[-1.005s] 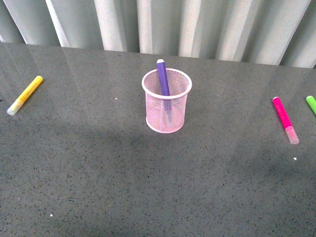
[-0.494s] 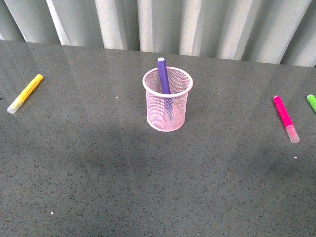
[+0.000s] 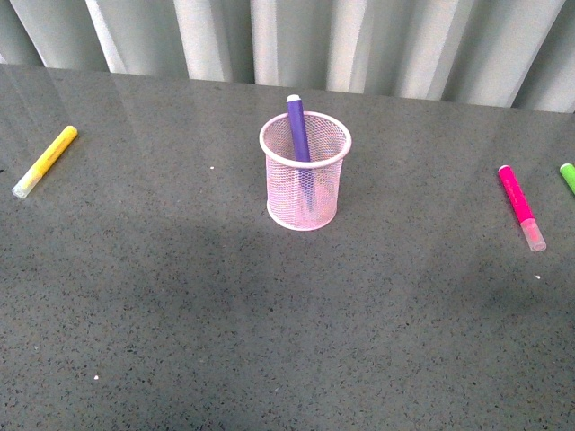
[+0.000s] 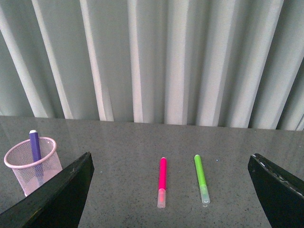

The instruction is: Insert purple and pink pens into pink cup

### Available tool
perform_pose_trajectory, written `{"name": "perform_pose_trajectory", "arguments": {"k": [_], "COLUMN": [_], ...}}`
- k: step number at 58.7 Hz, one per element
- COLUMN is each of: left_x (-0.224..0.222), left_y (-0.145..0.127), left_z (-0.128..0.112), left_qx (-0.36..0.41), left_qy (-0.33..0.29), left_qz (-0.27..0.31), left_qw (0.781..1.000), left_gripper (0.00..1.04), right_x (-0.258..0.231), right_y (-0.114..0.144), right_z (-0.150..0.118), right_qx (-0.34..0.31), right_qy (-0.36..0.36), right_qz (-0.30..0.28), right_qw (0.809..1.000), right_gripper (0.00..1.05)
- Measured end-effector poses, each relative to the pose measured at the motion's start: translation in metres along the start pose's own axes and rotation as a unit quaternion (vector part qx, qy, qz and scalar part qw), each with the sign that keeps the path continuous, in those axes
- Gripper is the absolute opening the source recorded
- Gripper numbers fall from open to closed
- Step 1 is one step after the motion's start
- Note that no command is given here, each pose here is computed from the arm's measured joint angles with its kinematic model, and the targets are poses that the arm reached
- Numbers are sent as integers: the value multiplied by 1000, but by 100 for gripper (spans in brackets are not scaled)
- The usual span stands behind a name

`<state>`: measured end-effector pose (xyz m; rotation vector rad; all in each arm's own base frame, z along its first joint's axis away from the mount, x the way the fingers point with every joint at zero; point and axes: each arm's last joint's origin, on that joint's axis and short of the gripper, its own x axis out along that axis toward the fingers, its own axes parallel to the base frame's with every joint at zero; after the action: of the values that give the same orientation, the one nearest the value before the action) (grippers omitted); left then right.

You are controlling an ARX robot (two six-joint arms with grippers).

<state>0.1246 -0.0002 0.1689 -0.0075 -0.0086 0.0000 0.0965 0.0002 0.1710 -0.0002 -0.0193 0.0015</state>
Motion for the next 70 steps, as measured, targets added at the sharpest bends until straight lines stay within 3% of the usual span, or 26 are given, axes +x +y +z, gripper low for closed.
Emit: {"name": "perform_pose_trajectory", "arguments": {"k": [65, 70], "left_x": [-27, -27], "left_y": [0, 0], "left_z": [-2, -2], "left_qx": [0, 0], "left_qy": [2, 2], "left_qz": [-1, -1], "left_qw": [1000, 1000], "left_gripper": [4, 16], "right_x": [0, 0], "right_y": [0, 0], "right_z": [0, 0], "right_qx": [0, 0], "right_qy": [0, 0], "right_qz": [0, 0], "right_qw": [1000, 1000], "right_gripper": [98, 98]}}
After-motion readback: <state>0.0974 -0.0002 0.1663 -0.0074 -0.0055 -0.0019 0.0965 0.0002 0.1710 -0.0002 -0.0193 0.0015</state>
